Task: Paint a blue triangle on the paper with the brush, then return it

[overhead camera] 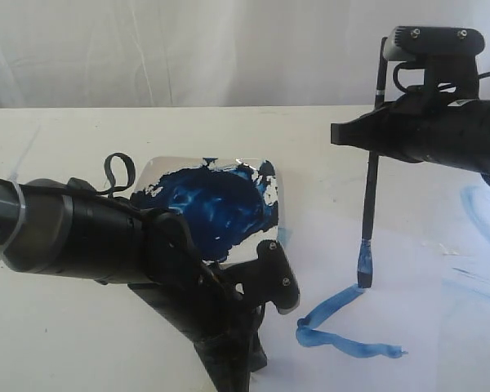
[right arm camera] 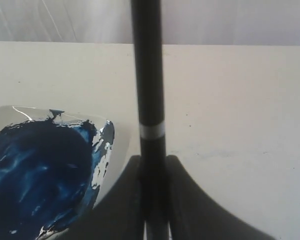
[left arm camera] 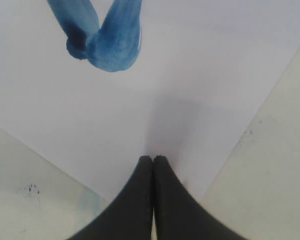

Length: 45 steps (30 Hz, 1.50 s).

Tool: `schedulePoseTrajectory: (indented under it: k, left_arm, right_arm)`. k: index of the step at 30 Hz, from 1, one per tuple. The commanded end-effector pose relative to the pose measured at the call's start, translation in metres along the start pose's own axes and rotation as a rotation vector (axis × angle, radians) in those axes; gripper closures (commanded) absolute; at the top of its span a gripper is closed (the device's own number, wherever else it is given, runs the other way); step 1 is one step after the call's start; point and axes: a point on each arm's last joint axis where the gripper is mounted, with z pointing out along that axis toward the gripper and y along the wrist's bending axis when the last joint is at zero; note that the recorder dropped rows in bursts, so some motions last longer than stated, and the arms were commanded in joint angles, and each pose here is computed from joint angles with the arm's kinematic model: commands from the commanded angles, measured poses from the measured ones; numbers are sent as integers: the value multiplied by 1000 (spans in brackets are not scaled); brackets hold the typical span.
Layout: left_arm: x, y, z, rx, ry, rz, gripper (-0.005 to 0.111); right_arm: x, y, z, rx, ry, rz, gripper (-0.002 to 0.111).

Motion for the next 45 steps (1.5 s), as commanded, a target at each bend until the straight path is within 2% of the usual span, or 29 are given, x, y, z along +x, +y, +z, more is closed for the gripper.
schedulePoseTrajectory:
  k: [1, 45]
  left_arm:
    - [5, -4, 6, 41, 32, -15, 107]
    - [5, -4, 6, 43, 33, -15, 107]
  right_arm:
    - [0, 0, 4, 4, 3, 6, 108]
    - [7, 12, -11, -139, 124, -84, 108]
